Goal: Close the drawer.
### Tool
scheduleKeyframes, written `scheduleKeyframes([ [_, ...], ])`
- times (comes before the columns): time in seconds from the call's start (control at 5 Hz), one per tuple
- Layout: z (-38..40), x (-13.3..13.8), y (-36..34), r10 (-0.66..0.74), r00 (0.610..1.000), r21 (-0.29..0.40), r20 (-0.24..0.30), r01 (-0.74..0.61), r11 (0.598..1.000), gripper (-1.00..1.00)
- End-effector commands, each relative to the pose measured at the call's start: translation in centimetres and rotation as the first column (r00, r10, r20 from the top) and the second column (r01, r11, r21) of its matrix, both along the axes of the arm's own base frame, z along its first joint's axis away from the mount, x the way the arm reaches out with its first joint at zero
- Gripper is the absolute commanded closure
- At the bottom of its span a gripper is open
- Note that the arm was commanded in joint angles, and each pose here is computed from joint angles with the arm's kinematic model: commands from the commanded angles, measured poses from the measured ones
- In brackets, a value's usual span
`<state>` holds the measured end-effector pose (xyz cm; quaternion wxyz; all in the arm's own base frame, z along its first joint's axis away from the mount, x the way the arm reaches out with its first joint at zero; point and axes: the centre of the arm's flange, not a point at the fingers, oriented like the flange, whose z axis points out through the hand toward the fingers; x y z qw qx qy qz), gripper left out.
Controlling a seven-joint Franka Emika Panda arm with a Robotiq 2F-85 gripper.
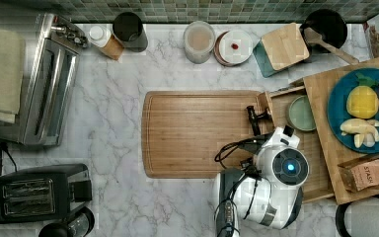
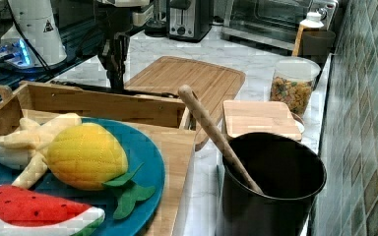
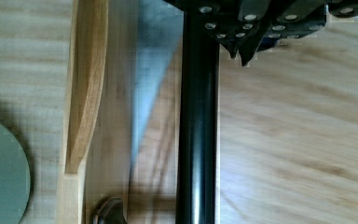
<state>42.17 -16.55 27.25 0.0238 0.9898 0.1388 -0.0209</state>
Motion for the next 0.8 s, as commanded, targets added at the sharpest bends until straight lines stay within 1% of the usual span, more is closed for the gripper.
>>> scheduleKeyframes([
  [0.2, 8.7, 4.7, -9.1, -0.046, 0.988, -0.241, 0.15, 0.081, 0.967, 1.0],
  [0.4, 8.9, 5.3, -11.9, -0.029, 0.99, -0.24, 0.136, 0.061, 0.969, 1.0],
  [0.6, 8.1, 5.6, -14.5, 0.022, 0.981, -0.234, 0.19, 0.023, 0.972, 1.0],
  [0.8, 9.7, 6.3, -17.2, 0.041, 0.985, -0.247, 0.165, 0.001, 0.969, 1.0],
])
